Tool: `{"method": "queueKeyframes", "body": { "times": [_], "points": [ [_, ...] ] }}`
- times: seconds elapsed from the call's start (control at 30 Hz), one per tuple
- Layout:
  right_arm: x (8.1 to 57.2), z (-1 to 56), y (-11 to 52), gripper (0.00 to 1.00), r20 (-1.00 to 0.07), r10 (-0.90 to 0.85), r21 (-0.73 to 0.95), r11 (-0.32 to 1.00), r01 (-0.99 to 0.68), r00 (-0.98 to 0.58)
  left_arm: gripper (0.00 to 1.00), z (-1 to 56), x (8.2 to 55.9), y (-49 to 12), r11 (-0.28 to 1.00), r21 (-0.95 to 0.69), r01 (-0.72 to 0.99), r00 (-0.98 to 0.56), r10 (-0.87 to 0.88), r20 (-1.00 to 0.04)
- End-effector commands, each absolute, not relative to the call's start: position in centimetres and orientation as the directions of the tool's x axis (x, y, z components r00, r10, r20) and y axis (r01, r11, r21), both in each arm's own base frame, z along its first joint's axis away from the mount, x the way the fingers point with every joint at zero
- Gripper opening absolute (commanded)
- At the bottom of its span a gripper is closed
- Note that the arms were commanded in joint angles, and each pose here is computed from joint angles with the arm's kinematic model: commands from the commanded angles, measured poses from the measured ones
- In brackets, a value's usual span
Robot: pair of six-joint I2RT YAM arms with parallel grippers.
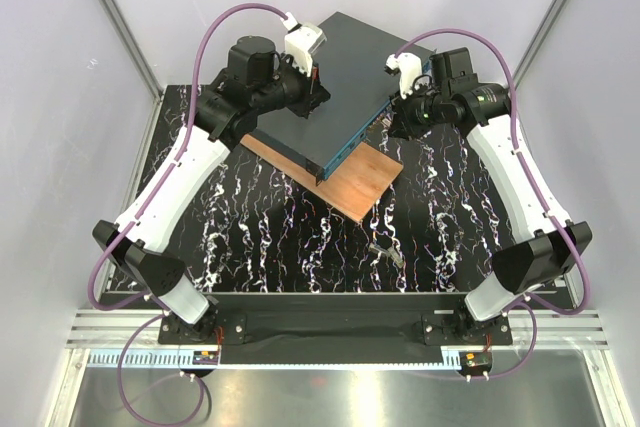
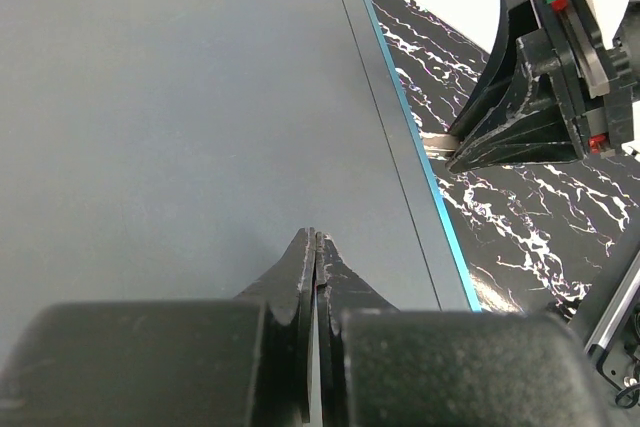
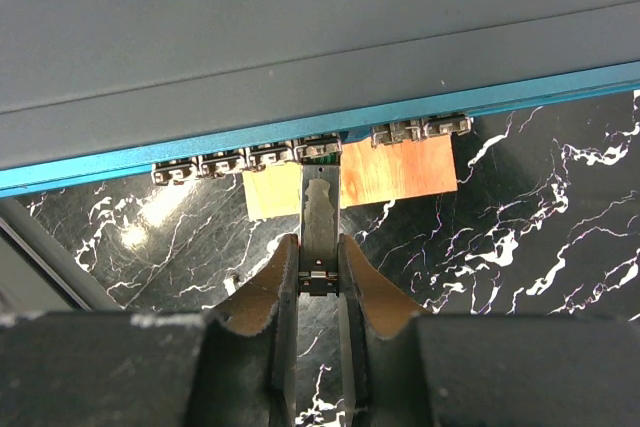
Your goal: Insert the plug into the switch port
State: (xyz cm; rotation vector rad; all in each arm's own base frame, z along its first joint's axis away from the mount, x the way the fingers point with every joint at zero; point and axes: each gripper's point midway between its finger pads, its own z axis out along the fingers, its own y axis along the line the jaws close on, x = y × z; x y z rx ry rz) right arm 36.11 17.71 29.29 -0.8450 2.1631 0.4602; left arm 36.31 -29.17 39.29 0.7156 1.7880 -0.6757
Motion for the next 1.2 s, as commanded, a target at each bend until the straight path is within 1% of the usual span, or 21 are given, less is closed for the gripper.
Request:
{"method": "queueKeyframes", "body": {
  "times": [0.0,0.2,0.37,0.53,0.87,1.17],
  "points": [
    [36.3,30.1,19.2,0.0,-0.79,-0.424,0.054,0.671,-0.74,-0.443,0.0,40.8,36.5,-29.6,0.643,-0.109,0.758,-0.234,0.112,-0.966],
    [36.6,30.6,19.2,0.0,-0.804,-0.426,0.028,0.669,-0.743,-0.414,0.0,40.8,36.5,-29.5,0.643,-0.108,0.758,-0.233,0.113,-0.966],
    [36.6,31.5,19.8,0.0,-0.817,-0.434,0.02,0.637,-0.771,-0.38,0.0,40.6,36.5,-29.5,0.642,-0.11,0.758,-0.239,0.116,-0.964],
    [36.5,31.1,20.4,0.0,-0.808,-0.456,0.02,0.611,-0.791,-0.373,0.0,40.5,36.6,-29.5,0.644,-0.11,0.757,-0.239,0.116,-0.964],
    [37.2,33.1,20.7,0.0,-0.834,-0.433,0.0,0.622,-0.783,-0.343,0.0,40.1,36.5,-29.5,0.642,-0.116,0.758,-0.249,0.12,-0.961],
    [37.3,33.8,21.3,0.0,-0.853,-0.406,0.01,0.614,-0.789,-0.327,0.0,40.0,36.6,-29.3,0.645,-0.118,0.755,-0.25,0.118,-0.961]
  ]
}}
